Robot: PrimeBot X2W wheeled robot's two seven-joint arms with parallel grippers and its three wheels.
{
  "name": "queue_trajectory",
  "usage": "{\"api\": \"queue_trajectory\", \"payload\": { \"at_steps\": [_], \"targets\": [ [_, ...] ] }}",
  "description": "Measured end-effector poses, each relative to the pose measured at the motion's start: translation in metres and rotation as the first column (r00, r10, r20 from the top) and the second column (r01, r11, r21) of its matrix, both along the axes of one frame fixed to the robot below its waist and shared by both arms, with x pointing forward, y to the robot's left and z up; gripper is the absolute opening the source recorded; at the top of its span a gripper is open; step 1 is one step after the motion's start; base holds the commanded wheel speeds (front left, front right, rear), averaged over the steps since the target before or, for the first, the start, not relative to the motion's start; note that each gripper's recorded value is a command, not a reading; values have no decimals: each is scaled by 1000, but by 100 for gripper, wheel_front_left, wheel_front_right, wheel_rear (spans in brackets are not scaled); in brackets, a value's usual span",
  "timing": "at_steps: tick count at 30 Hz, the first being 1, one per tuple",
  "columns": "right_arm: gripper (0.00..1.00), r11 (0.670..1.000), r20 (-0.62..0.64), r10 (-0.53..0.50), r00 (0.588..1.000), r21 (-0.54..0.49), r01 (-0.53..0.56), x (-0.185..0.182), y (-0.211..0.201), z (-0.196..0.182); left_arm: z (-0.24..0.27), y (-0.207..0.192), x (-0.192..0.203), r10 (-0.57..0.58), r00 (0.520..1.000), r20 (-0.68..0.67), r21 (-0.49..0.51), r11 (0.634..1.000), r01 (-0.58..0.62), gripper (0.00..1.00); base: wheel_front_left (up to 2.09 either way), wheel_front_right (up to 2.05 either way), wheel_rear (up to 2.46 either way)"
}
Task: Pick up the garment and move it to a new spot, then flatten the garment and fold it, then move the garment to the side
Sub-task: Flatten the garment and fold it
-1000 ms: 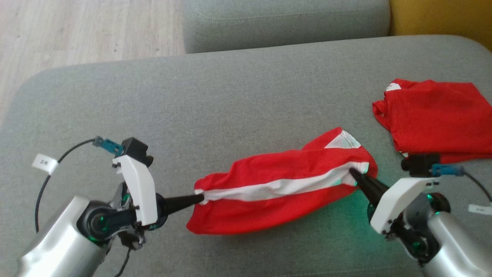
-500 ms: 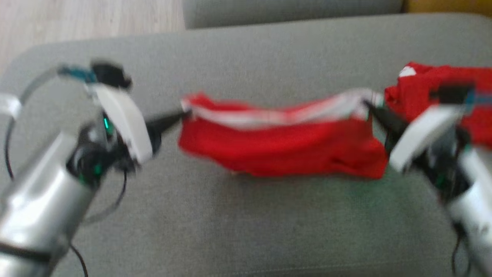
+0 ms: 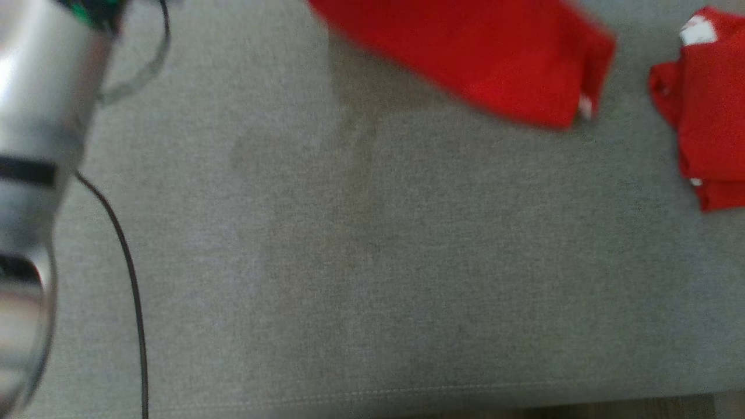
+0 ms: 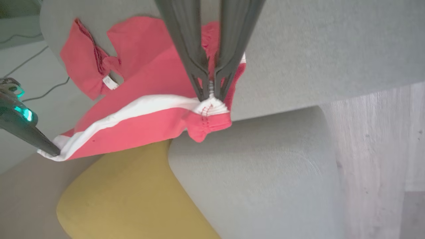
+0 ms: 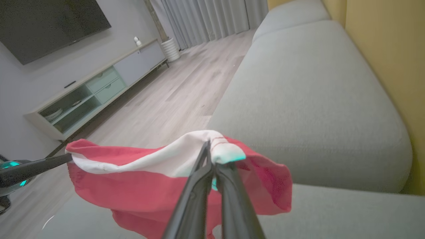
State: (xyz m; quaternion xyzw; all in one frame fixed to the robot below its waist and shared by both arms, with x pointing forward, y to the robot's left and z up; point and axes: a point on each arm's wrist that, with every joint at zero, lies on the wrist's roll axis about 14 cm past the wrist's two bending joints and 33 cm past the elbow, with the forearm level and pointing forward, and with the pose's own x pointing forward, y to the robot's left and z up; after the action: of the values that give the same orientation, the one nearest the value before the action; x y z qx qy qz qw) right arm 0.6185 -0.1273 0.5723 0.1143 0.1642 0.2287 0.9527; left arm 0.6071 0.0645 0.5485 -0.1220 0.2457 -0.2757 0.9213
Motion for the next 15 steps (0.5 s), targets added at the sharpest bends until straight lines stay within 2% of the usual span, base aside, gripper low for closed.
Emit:
{"api": "queue_trajectory", "payload": {
  "at_steps": [3,7,11,15],
  "targets": [
    [0,1000,92,-9,996,8,8,25,3,24,21,1,29,33,996,82,-10,999,-33,0,0,0,0],
    [0,999,238,-27,971,35,20,43,5,59,50,2,55,72,981,179,-28,997,-68,0,0,0,0],
    [0,999,333,-23,943,38,11,43,8,79,72,-10,60,60,968,242,-49,998,-49,0,0,0,0],
    [0,1000,322,3,947,12,-8,36,10,69,65,-18,47,16,973,229,-26,1000,-11,0,0,0,0]
  ]
}}
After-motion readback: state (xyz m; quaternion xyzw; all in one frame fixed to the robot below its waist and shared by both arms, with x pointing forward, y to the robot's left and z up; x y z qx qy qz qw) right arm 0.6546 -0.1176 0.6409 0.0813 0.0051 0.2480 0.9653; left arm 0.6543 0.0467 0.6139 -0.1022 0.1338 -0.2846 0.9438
